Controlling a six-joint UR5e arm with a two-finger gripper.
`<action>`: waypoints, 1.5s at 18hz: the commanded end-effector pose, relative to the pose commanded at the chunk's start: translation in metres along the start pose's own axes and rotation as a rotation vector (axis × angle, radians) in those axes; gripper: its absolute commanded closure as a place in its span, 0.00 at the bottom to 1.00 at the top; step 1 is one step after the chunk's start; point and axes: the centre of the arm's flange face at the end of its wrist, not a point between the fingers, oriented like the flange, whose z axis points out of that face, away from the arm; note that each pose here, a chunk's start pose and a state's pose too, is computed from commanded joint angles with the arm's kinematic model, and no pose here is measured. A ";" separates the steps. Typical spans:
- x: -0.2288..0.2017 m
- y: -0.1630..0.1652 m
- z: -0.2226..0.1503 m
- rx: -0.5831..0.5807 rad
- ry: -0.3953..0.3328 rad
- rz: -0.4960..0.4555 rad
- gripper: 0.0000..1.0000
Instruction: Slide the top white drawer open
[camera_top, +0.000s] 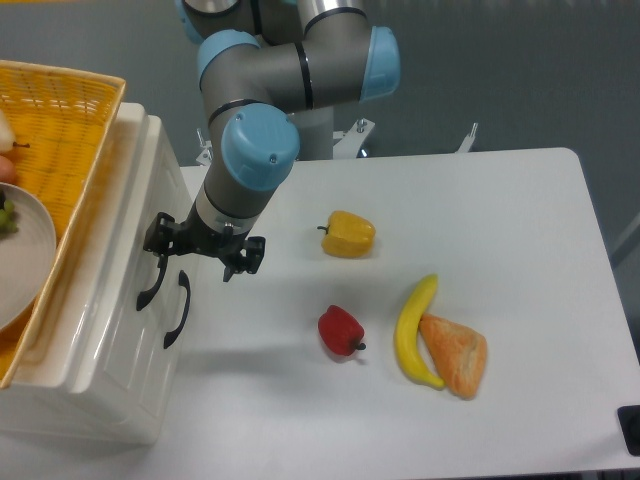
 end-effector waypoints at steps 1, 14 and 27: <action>0.000 0.000 -0.001 0.001 0.000 0.001 0.00; 0.007 -0.001 0.001 0.002 0.008 0.013 0.00; 0.006 -0.002 0.005 -0.004 0.005 0.011 0.00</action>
